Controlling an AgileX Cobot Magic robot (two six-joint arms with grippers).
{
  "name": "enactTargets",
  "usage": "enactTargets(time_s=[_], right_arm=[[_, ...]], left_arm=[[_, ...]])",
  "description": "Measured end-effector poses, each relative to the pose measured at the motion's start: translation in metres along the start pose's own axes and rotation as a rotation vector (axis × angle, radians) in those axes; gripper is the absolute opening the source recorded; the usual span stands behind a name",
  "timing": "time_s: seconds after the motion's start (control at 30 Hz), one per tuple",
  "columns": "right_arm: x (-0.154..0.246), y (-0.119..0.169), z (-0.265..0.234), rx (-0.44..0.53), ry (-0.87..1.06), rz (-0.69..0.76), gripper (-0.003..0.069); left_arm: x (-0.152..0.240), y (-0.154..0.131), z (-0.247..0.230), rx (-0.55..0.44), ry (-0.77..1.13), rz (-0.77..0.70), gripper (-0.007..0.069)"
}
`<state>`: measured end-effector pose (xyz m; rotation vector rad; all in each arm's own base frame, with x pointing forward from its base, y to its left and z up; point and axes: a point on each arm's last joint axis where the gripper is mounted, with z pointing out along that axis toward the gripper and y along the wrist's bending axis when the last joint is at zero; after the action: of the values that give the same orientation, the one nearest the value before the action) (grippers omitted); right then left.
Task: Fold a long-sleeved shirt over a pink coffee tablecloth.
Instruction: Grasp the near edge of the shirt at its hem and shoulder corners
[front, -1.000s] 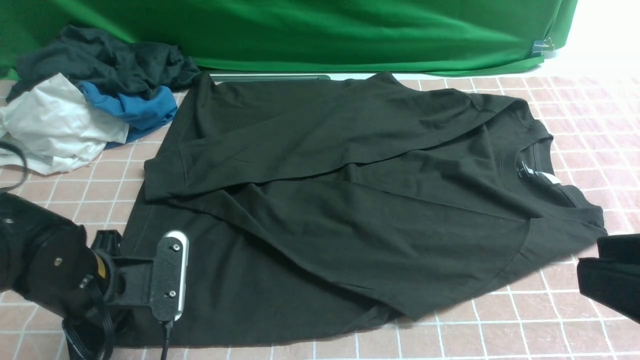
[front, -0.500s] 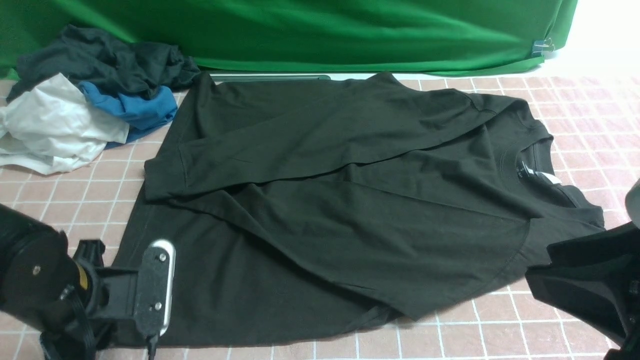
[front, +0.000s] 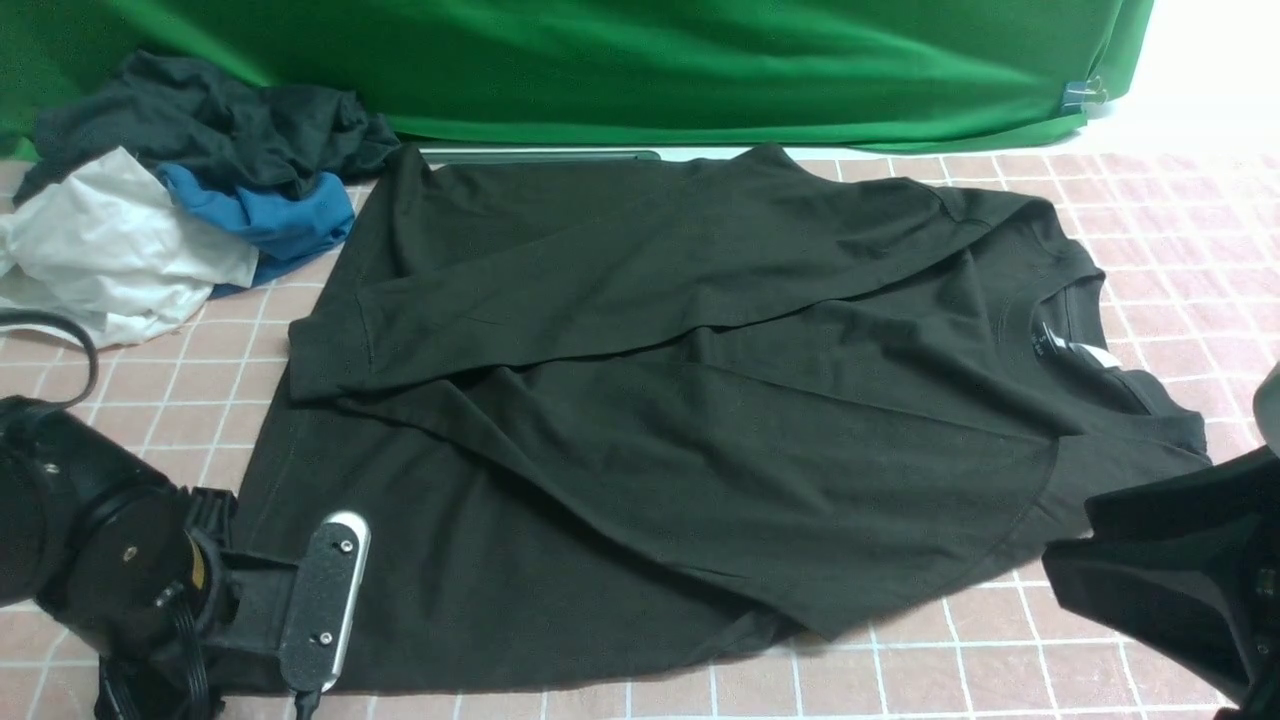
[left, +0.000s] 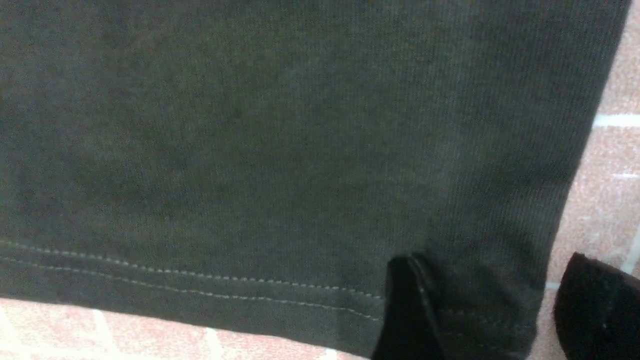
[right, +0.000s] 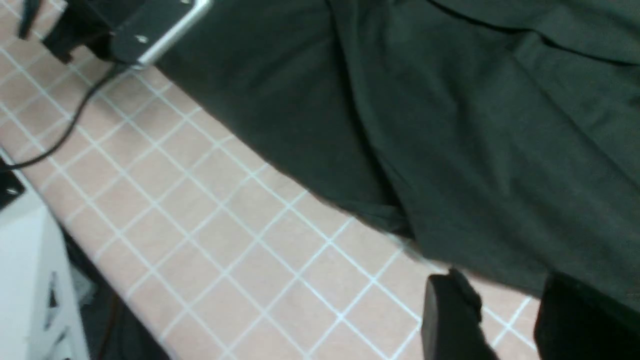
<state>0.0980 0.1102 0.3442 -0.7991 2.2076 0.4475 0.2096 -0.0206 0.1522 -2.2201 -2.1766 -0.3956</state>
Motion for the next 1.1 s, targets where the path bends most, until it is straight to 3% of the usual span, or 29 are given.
enactTargets(time_s=[0.17, 0.33, 0.53, 0.73, 0.87, 1.1], right_arm=[[0.000, 0.001, 0.000, -0.012, 0.001, 0.010, 0.0240], [0.000, 0.001, 0.000, -0.013, 0.001, 0.011, 0.0240], [-0.001, 0.001, 0.000, -0.016, -0.009, 0.012, 0.0240], [-0.001, 0.001, 0.000, -0.014, -0.014, -0.003, 0.0240], [-0.003, -0.002, 0.009, 0.039, 0.016, -0.059, 0.0240], [0.003, -0.015, 0.072, 0.137, 0.343, -0.232, 0.0240]], left_arm=[[0.001, 0.003, -0.001, -0.013, 0.009, -0.016, 0.0321], [0.000, 0.006, -0.002, -0.043, 0.005, -0.033, 0.0179], [0.000, 0.008, -0.004, -0.061, 0.001, -0.034, 0.0079], [0.002, 0.009, -0.008, -0.060, 0.009, -0.041, 0.0068], [0.004, 0.013, -0.020, -0.071, 0.002, -0.078, 0.0067], [0.002, 0.018, -0.043, -0.066, -0.073, -0.199, 0.0067]])
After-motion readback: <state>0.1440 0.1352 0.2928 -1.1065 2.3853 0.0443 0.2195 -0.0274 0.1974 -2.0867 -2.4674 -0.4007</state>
